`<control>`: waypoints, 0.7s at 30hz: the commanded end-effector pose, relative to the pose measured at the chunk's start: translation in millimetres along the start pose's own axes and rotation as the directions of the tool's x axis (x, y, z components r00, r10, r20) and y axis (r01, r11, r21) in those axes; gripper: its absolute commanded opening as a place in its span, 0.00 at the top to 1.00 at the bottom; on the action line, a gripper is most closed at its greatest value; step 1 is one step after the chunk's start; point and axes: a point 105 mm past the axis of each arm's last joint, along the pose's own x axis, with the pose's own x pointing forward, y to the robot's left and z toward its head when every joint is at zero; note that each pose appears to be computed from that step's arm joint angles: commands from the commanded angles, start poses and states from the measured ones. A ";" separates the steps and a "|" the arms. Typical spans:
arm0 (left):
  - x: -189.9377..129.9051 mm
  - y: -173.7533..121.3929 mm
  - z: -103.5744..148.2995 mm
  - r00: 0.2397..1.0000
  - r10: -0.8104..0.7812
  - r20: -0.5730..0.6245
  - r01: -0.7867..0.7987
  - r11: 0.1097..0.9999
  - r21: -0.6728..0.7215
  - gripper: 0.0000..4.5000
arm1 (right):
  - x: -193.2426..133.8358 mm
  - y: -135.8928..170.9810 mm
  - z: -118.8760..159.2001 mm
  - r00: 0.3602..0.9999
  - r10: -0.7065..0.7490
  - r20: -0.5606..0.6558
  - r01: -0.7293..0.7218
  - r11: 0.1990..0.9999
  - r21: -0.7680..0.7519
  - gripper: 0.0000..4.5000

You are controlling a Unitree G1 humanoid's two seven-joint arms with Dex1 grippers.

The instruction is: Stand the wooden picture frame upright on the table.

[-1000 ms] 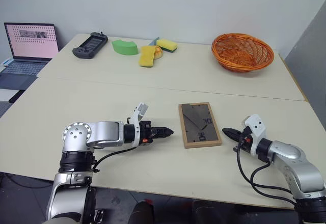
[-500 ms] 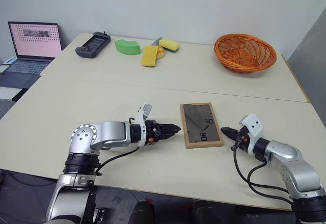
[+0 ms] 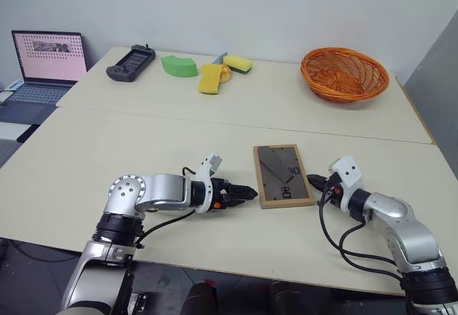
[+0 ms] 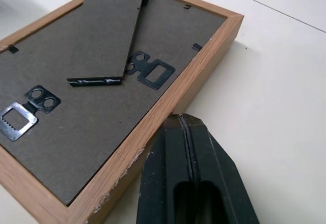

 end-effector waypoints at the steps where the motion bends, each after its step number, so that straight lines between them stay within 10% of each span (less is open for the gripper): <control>1: 1.2 -4.7 2.1 1.000 -0.016 0.005 0.016 1.000 0.002 0.32 | -2.8 -3.0 -2.2 0.999 -0.032 -0.008 0.032 0.999 -0.013 1.00; 21: 1.8 -4.9 7.2 0.999 -0.011 0.038 0.012 1.000 -0.015 0.32 | 9.9 36.0 16.6 0.997 0.038 0.065 -0.044 0.995 0.085 1.00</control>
